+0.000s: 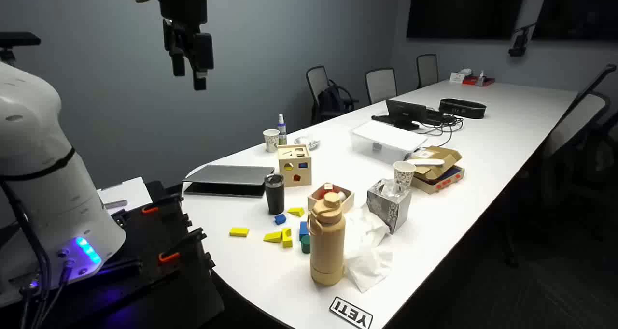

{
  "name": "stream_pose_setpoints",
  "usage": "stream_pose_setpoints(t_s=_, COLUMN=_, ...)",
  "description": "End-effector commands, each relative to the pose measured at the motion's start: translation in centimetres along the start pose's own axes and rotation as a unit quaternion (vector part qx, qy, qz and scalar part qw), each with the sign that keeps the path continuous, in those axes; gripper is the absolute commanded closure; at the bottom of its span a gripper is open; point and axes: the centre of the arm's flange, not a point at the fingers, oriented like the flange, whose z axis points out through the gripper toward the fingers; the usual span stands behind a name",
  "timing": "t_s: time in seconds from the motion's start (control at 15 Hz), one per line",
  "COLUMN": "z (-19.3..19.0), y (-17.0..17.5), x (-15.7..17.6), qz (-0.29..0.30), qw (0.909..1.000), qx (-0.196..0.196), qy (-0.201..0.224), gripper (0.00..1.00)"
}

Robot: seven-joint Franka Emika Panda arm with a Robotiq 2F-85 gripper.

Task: Open the laptop and switch it on

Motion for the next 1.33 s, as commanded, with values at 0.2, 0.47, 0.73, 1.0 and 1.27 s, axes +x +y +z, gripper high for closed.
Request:
stream_pose_setpoints(t_s=0.2, z=1.7, y=-1.3, x=1.8, qz=-0.025, qw=0.9997, qx=-0.003, qy=0.007, gripper=0.00)
stream_pose_setpoints(t_s=0.47, z=6.7, y=-6.8, x=7.3, qz=-0.093, qw=0.9953, qx=0.005, qy=0.027, gripper=0.00)
stream_pose_setpoints(t_s=0.73, z=14.2, y=-13.6, x=11.5, qz=-0.171, qw=0.9849, qx=0.019, qy=0.018, gripper=0.00)
stream_pose_setpoints(t_s=1.0, z=23.7, y=-17.4, x=12.6, qz=-0.176, qw=0.9820, qx=0.067, qy=-0.008, gripper=0.00)
stream_pose_setpoints(t_s=1.27, z=32.0, y=-18.3, x=12.8, qz=-0.115, qw=0.9887, qx=0.096, qy=-0.004, gripper=0.00)
